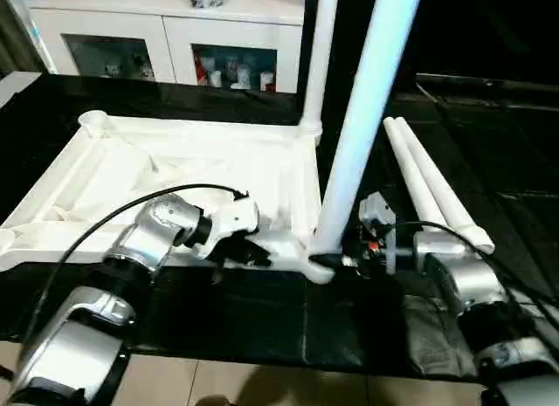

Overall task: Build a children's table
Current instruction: Rotate leg to tighten

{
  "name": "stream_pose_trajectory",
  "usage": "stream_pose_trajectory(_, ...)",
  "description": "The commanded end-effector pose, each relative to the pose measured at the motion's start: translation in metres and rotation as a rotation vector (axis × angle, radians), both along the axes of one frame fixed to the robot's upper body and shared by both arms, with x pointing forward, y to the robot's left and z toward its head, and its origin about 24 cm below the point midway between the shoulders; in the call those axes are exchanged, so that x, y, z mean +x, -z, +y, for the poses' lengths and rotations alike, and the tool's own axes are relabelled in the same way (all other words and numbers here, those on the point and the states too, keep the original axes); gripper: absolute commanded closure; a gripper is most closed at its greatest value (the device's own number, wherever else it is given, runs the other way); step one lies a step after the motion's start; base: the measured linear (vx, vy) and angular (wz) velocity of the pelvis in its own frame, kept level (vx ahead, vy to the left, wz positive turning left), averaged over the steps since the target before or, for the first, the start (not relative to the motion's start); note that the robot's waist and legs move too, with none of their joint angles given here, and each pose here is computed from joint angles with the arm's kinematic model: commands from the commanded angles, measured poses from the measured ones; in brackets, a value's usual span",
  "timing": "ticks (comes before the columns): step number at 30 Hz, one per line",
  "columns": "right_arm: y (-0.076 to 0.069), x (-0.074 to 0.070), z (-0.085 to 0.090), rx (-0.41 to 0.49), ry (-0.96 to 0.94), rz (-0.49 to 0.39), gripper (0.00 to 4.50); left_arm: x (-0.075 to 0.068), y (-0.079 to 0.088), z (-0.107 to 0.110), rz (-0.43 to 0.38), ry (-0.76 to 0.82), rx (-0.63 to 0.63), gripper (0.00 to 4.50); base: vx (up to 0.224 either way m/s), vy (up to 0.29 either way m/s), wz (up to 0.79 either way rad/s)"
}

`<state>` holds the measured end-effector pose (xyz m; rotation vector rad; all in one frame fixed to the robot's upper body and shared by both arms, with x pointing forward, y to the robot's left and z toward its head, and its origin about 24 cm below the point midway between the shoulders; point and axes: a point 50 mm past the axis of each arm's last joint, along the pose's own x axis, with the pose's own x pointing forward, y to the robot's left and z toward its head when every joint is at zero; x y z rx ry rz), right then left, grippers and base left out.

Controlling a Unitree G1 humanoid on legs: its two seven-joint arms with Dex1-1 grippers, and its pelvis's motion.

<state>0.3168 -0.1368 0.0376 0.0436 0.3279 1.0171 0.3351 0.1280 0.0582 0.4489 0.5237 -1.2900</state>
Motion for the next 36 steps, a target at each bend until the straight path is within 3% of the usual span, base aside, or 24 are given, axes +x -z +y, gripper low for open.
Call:
stream_pose_trajectory(1,0.018,-0.004,0.018,-0.016,0.056,0.085,1.86,0.008,-0.01,-0.02,-0.053,-0.115,-0.082,4.5,0.0,0.0,0.0)
stream_pose_trajectory(3,0.019,-0.002,0.026,-0.001,0.119,0.103,1.86,0.01,-0.012,-0.029,-0.049,-0.164,-0.106,4.5,0.0,0.0,0.0)
stream_pose_trajectory(4,0.021,0.005,0.042,0.026,0.224,0.139,1.86,0.01,-0.015,-0.045,-0.049,-0.226,-0.132,4.5,0.0,0.0,0.0)
stream_pose_trajectory(10,0.019,0.018,0.067,0.01,0.371,0.17,1.86,0.007,-0.022,-0.076,-0.075,-0.258,-0.147,4.5,0.0,0.0,0.0)
stream_pose_trajectory(11,0.019,0.018,0.067,0.01,0.371,0.17,1.86,0.007,-0.022,-0.076,-0.075,-0.258,-0.147,4.5,0.0,0.0,0.0)
stream_pose_trajectory(13,0.017,0.02,0.069,0.021,0.379,0.158,1.16,0.007,-0.023,-0.075,-0.103,-0.244,-0.125,4.5,0.0,0.0,0.0)
stream_pose_trajectory(16,0.016,0.019,0.068,0.02,0.374,0.138,1.07,0.007,-0.02,-0.069,-0.117,-0.246,-0.1,4.5,0.0,0.0,0.0)
stream_pose_trajectory(17,0.015,0.019,0.066,0.018,0.375,0.124,0.81,0.008,-0.019,-0.064,-0.118,-0.255,-0.087,4.5,0.0,0.0,0.0)
stream_pose_trajectory(24,0.014,0.017,0.052,0.002,0.337,0.053,0.25,0.009,-0.017,-0.043,-0.125,-0.258,-0.048,4.5,0.0,0.0,0.0)
stream_pose_trajectory(25,0.012,0.015,0.036,-0.026,0.275,-0.003,0.17,0.009,-0.016,-0.03,-0.135,-0.221,-0.034,4.5,0.0,0.0,0.0)
stream_pose_trajectory(28,0.006,0.011,0.012,-0.047,0.2,-0.06,0.08,0.006,-0.013,-0.015,-0.147,-0.137,-0.011,4.5,0.0,0.0,0.0)
stream_pose_trajectory(31,0.004,0.01,0.007,-0.054,0.179,-0.073,0.08,0.005,-0.012,-0.013,-0.157,-0.105,-0.002,4.5,0.0,0.0,0.0)
stream_pose_trajectory(32,-0.003,0.007,-0.009,-0.057,0.109,-0.102,0.08,0.001,-0.009,-0.004,-0.131,-0.029,0.022,4.5,0.0,0.0,0.0)
stream_pose_trajectory(36,-0.019,0.002,-0.031,-0.06,-0.025,-0.139,0.08,-0.006,-0.007,0.007,-0.094,0.099,0.058,4.5,0.0,0.0,0.0)
